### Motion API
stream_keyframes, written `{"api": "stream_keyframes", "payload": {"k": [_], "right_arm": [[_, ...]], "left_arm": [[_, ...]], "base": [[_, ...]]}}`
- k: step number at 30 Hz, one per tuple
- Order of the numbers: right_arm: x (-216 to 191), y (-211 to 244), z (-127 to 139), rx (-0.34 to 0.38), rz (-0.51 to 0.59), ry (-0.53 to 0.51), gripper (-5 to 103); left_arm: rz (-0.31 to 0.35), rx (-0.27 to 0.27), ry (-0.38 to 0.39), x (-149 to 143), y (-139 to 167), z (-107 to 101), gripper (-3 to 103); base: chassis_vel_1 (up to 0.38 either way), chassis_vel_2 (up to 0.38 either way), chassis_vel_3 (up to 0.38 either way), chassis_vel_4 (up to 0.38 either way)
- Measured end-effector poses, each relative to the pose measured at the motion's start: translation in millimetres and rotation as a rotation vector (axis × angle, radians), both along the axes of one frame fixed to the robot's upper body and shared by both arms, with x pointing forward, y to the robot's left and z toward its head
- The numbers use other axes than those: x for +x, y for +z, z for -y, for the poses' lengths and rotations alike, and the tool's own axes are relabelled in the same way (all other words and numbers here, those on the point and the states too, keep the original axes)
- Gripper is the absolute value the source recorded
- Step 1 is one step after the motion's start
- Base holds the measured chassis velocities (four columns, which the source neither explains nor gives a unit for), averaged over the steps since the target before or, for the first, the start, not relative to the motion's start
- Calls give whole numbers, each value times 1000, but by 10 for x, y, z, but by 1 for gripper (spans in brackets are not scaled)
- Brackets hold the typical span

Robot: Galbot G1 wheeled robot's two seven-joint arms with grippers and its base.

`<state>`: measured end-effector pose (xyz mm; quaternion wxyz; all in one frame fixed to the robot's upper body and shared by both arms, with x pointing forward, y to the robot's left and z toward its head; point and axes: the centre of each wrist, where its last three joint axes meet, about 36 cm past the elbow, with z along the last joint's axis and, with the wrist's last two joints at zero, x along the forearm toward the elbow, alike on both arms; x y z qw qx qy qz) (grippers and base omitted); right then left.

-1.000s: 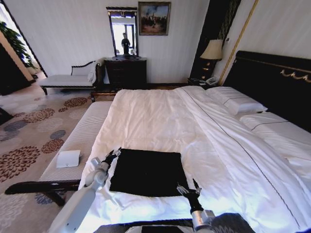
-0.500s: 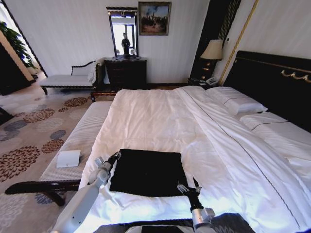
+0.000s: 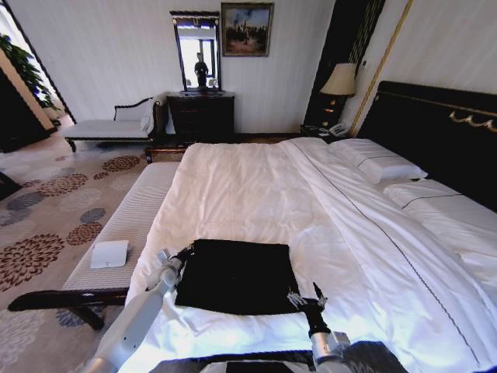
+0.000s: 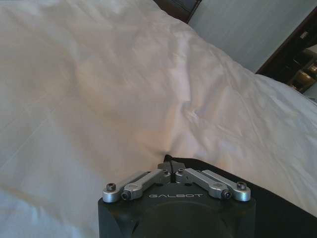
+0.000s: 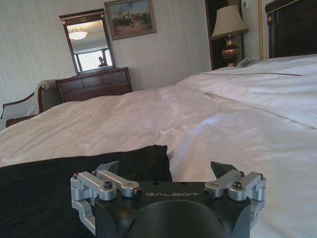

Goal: Fold the clothes on the bed.

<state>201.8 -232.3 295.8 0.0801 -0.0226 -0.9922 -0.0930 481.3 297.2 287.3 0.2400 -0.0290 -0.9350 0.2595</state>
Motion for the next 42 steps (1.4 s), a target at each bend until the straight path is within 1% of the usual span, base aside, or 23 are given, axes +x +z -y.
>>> {"api": "stream_keyframes", "payload": {"k": [5, 7, 8, 9, 12, 13, 16, 18, 19, 20, 21, 23, 24, 26, 28, 29, 30, 32, 33, 34, 35, 38, 42], "right_arm": [[21, 10, -13, 13, -1, -2, 100], [61, 59, 2, 38, -2, -11, 100], [61, 59, 2, 38, -2, -11, 100], [99, 101, 22, 57, -2, -18, 100], [308, 290, 111, 136, -4, -48, 100], [308, 290, 111, 136, -4, -48, 100], [646, 556, 226, 275, -32, -72, 100], [933, 725, 333, 365, -66, -64, 100], [933, 725, 333, 365, -66, -64, 100], [1108, 804, 413, 397, -90, -55, 100], [1253, 847, 488, 409, -111, -46, 100], [1542, 880, 630, 405, -153, -25, 100], [1542, 880, 630, 405, -153, -25, 100], [1740, 876, 698, 397, -184, -5, 100], [1954, 863, 722, 403, -231, 19, 100], [1954, 863, 722, 403, -231, 19, 100], [2044, 854, 726, 405, -251, 27, 100], [2202, 835, 738, 407, -308, 42, 100], [2263, 828, 747, 420, -342, 50, 100], [2322, 823, 763, 433, -375, 57, 100], [2322, 823, 763, 433, -375, 57, 100], [2464, 775, 826, 442, -459, 83, 100], [2509, 713, 837, 446, -511, 101, 100]], "left_arm": [[38, -9, -2, -41, 121, 47, 0], [65, -12, -7, -114, 206, 53, 0], [65, -12, -7, -114, 206, 53, 0], [77, -13, -10, -171, 245, 52, 0], [93, -10, -14, -323, 278, 50, 0], [93, -10, -14, -323, 278, 50, 0], [111, 10, -13, -438, 277, 52, 0], [119, 15, -15, -487, 288, 67, 0], [119, 15, -15, -487, 288, 67, 0], [121, 17, -17, -514, 296, 78, 0], [121, 20, -19, -530, 298, 87, 0], [122, 27, -18, -535, 301, 91, 0], [122, 27, -18, -535, 301, 91, 0], [123, 32, -14, -516, 303, 88, 0], [124, 35, -10, -481, 308, 83, 0], [124, 35, -10, -481, 308, 83, 0], [124, 36, -8, -470, 307, 78, 0], [124, 36, -7, -459, 306, 74, 0], [124, 36, -6, -456, 306, 74, 0], [124, 36, -6, -453, 306, 75, 0], [124, 36, -6, -453, 306, 75, 0], [124, 36, -4, -443, 309, 78, 0], [126, 36, -3, -428, 317, 72, 0]], "base": [[0, 0, 0, 0], [0, 0, 0, 0], [0, 0, 0, 0], [0, 0, 0, 0], [0, 0, 0, 0], [0, 0, 0, 0], [0, 0, 0, 0], [0, 0, 0, 0], [0, 0, 0, 0], [0, 0, 0, 0], [0, 0, 0, 0], [0, 0, 0, 0], [0, 0, 0, 0], [0, 0, 0, 0], [0, 0, 0, 0], [0, 0, 0, 0], [0, 0, 0, 0], [0, 0, 0, 0], [0, 0, 0, 0], [0, 0, 0, 0], [0, 0, 0, 0], [0, 0, 0, 0], [0, 0, 0, 0]]}}
